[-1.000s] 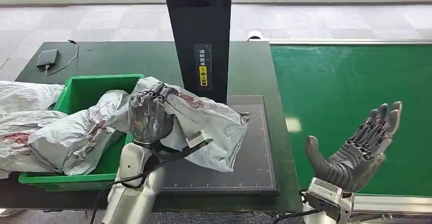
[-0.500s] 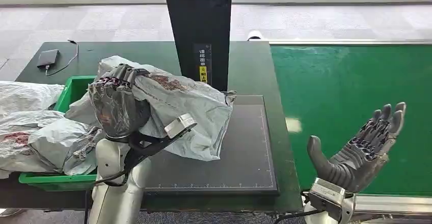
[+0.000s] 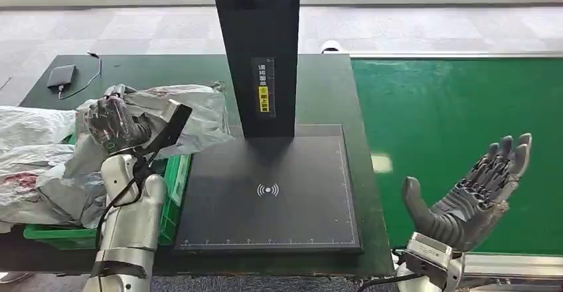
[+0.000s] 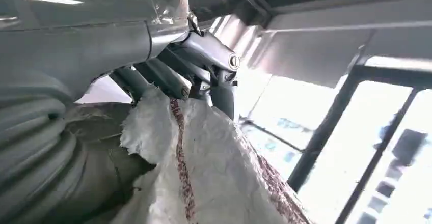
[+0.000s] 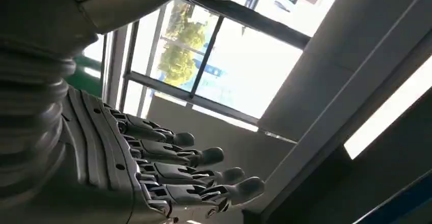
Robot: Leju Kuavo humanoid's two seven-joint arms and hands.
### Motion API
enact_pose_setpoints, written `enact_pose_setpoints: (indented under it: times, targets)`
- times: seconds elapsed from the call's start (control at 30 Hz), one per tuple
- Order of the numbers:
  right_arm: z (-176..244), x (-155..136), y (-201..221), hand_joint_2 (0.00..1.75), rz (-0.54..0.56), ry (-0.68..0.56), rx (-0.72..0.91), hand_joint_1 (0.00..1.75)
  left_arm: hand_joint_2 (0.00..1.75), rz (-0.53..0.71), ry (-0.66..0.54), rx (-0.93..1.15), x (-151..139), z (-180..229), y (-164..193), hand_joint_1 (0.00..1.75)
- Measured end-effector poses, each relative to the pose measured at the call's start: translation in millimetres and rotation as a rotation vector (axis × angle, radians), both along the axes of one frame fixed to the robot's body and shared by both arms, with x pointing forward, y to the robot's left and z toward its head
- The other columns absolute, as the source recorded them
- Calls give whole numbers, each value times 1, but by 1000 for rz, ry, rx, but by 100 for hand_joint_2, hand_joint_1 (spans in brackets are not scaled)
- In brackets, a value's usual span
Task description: Moved the parcel from conveyor to table for the left to box.
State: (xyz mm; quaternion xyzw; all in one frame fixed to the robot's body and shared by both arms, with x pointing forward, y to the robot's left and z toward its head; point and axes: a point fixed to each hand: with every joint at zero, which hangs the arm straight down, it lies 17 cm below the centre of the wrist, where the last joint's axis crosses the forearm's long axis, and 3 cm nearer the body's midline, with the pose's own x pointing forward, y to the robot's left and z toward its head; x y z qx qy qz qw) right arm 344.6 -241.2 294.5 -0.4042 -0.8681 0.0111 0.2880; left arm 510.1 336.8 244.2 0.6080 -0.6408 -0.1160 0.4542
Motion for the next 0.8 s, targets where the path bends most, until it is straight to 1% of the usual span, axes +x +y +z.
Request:
enact_pose_setpoints:
  times: [0.1, 0.2, 0.37, 0.67, 0.77, 0.8]
  targets:
    - [0, 0, 0, 175, 0, 0, 3, 0, 175, 75, 76, -12, 3, -27, 33, 175]
    - [0, 0, -1, 175, 0, 0, 6, 0, 175, 127, 114, -37, -1, -44, 60, 175]
    - [0, 0, -1, 175, 1, 0, 6, 0, 175, 170, 138, -67, -5, -56, 81, 175]
    - [0, 0, -1, 175, 0, 0, 6, 0, 175, 219, 81, -56, -18, -37, 102, 175]
    - [0, 0, -1, 175, 0, 0, 6, 0, 175, 213, 30, -18, -23, -17, 104, 175]
    - [0, 0, -1, 175, 1, 0, 5, 0, 175, 201, 7, 2, -25, -8, 101, 122]
